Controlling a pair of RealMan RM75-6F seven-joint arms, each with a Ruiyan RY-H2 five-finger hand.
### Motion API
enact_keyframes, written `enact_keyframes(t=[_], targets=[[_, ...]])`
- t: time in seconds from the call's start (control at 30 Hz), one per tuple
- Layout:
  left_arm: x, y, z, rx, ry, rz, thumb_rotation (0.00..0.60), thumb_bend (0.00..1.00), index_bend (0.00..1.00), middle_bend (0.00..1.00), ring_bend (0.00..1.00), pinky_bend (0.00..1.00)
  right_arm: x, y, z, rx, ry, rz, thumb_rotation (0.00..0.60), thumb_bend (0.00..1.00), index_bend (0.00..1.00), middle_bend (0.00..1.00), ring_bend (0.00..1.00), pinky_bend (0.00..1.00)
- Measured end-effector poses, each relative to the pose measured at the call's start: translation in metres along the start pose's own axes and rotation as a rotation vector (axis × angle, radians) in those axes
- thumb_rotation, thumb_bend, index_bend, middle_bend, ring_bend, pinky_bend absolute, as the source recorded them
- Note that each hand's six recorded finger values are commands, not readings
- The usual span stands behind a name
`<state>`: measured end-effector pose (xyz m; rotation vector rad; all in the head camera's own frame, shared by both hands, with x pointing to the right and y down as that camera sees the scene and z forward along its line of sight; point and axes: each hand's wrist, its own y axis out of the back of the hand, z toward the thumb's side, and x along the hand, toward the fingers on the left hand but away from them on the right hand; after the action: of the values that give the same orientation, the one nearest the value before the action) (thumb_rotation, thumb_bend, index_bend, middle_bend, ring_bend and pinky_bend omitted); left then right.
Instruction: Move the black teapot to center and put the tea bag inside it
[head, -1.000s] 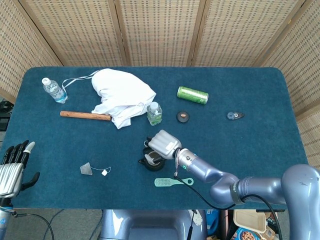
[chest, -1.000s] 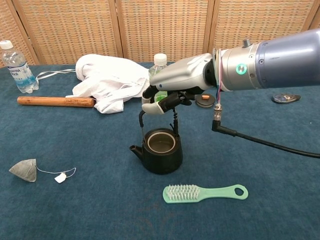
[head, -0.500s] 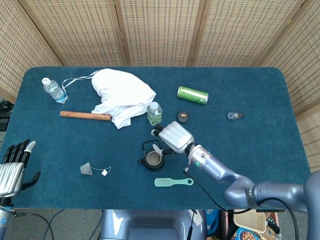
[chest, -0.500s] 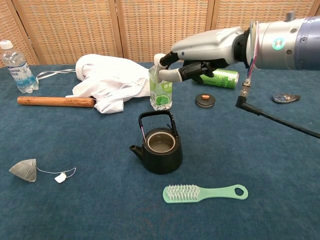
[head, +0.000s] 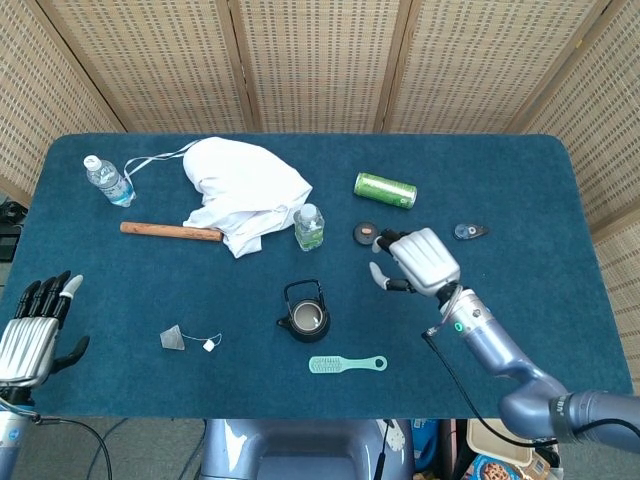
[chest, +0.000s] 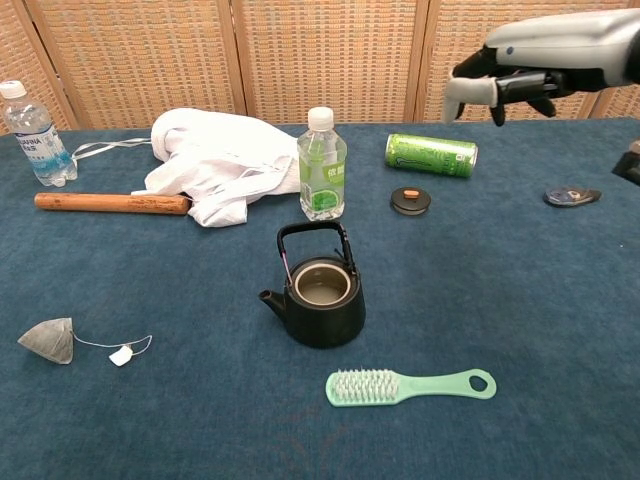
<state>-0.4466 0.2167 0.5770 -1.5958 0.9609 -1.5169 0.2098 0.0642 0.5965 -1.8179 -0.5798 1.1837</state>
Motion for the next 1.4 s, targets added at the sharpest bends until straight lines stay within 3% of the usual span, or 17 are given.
enact_keyframes(t=[0.37, 0.53, 0.8, 0.97, 1.2, 1.3, 1.4], targets=[[0.012, 0.005, 0.02, 0.041, -0.085, 0.005, 0.6, 0.35, 0.0, 0.0, 0.0, 0.0, 0.043, -0.009, -0.057, -0.033, -0.177, -0.007, 0.0, 0.67, 0.45, 0.43, 0.48, 0.73], [0.016, 0.007, 0.028, 0.075, -0.123, -0.002, 0.6, 0.35, 0.05, 0.0, 0.0, 0.0, 0.059, -0.013, -0.074, -0.046, -0.233, -0.01, 0.0, 0.67, 0.46, 0.43, 0.48, 0.73], [0.022, -0.002, 0.04, 0.114, -0.171, -0.07, 0.6, 0.35, 0.13, 0.02, 0.03, 0.0, 0.084, -0.02, -0.099, -0.069, -0.322, -0.023, 0.0, 0.67, 0.47, 0.43, 0.48, 0.73], [0.024, -0.013, 0.052, 0.131, -0.222, -0.127, 0.6, 0.35, 0.21, 0.12, 0.14, 0.0, 0.094, -0.025, -0.108, -0.081, -0.349, -0.022, 0.0, 0.68, 0.47, 0.43, 0.48, 0.73], [0.025, -0.026, 0.078, 0.139, -0.308, -0.163, 0.6, 0.3, 0.28, 0.21, 0.2, 0.05, 0.098, -0.025, -0.111, -0.09, -0.351, -0.028, 0.0, 0.67, 0.47, 0.43, 0.48, 0.73], [0.024, -0.029, 0.085, 0.142, -0.331, -0.167, 0.6, 0.27, 0.3, 0.26, 0.25, 0.11, 0.1, -0.026, -0.111, -0.092, -0.35, -0.027, 0.0, 0.67, 0.47, 0.43, 0.48, 0.73], [0.024, -0.033, 0.091, 0.144, -0.348, -0.169, 0.6, 0.25, 0.34, 0.34, 0.34, 0.25, 0.101, -0.026, -0.111, -0.095, -0.349, -0.026, 0.0, 0.67, 0.47, 0.43, 0.48, 0.73]])
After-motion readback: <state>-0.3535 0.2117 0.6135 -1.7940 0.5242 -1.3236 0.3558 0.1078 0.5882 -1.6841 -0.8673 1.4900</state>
